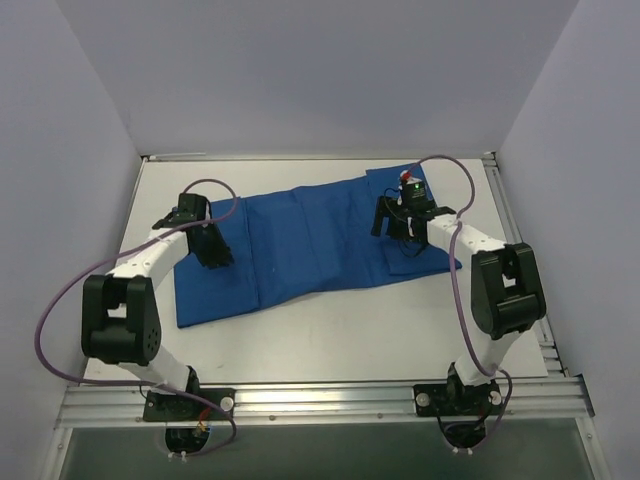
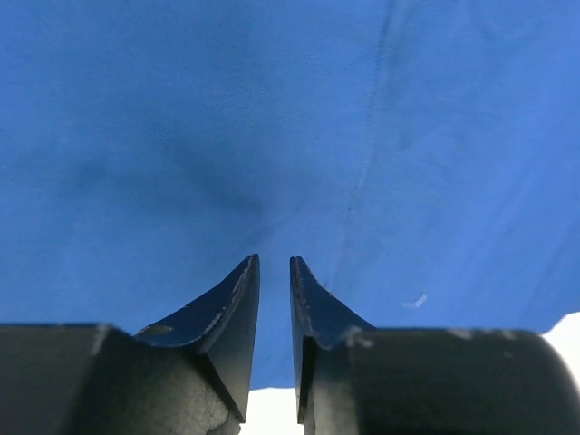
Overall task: Open and lay out the surgical kit
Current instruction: Open the surgical kit at the center of the board.
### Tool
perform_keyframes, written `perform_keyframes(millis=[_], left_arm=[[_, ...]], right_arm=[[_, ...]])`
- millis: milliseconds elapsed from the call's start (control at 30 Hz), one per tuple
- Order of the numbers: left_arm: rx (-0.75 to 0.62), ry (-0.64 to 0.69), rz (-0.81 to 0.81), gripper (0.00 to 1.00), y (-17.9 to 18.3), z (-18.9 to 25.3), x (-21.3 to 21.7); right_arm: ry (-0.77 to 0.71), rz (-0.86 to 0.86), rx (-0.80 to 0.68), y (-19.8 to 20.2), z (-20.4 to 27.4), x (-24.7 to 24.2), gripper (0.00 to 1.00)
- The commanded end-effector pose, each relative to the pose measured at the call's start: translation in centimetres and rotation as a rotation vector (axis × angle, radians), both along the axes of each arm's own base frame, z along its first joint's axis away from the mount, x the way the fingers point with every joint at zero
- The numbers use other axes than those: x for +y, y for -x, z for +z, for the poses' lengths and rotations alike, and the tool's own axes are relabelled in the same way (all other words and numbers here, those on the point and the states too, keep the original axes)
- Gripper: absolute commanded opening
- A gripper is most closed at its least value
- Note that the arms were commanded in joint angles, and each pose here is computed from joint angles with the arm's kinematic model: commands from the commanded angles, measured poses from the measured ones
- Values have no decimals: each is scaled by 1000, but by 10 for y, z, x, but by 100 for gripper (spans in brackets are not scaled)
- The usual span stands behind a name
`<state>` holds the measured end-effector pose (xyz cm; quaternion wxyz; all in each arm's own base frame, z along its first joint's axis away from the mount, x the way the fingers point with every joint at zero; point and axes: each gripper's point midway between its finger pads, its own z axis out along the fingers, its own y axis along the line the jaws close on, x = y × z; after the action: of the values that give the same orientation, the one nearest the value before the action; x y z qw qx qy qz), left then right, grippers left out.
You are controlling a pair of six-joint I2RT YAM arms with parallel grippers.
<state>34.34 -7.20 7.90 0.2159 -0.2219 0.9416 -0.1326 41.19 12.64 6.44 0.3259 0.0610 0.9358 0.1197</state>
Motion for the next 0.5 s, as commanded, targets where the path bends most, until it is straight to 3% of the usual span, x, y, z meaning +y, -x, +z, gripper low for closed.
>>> perform_keyframes(millis=[0, 33, 133, 267, 467], left_arm=[[-55, 5, 28, 29, -30, 6, -3], [28, -11, 44, 29, -26, -15, 2], [89, -27, 49, 27, -38, -30, 4], [147, -40, 42, 27, -50, -50, 6], [213, -39, 23, 28, -77, -68, 10]], right_arm=[[53, 0, 3, 1, 2, -5, 84], [59, -5, 18, 1, -3, -6, 84], [69, -45, 28, 5, -8, -12, 84], [55, -76, 42, 15, -18, -14, 75], [10, -117, 79, 36, -39, -14, 75]])
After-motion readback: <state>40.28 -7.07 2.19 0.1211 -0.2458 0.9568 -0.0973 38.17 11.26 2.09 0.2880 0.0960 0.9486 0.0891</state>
